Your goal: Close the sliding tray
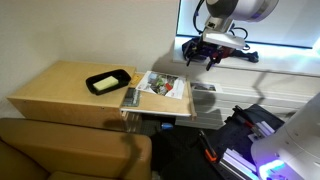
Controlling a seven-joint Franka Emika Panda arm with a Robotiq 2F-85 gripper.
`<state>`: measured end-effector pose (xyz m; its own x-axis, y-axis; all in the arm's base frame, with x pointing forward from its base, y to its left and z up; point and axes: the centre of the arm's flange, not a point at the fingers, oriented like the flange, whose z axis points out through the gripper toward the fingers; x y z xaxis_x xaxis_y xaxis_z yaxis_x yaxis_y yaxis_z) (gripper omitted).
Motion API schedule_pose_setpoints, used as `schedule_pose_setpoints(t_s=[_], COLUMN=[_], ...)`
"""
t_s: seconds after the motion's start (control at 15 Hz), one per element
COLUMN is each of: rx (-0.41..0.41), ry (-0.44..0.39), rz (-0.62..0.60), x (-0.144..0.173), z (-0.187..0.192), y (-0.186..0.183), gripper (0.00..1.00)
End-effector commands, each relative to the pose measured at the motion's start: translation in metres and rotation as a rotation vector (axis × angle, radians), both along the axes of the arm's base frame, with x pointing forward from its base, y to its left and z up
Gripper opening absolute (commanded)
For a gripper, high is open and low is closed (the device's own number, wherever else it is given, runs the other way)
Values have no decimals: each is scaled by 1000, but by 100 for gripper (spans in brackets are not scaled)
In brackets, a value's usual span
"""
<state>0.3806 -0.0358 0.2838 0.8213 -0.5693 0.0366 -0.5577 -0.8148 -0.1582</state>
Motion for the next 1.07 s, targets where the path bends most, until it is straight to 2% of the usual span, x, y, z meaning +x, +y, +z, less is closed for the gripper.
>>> schedule_pose_setpoints(t_s=[0.0,0.13,0.33,0.47,0.6,0.8,1.0], rx=[-29,-90,-124,-142,-137,-91,-28], ry=[48,75,120,138,116,82,188], rz=[-21,-144,-302,-422,-504,-565,-645], x=[10,16,9,4,15,35,34], z=[-13,-49,-92,-115,-130,-153,-187], y=[-10,-43,-102,-128,-138,-126,-117], gripper=[100,100,100,100,100,100,100])
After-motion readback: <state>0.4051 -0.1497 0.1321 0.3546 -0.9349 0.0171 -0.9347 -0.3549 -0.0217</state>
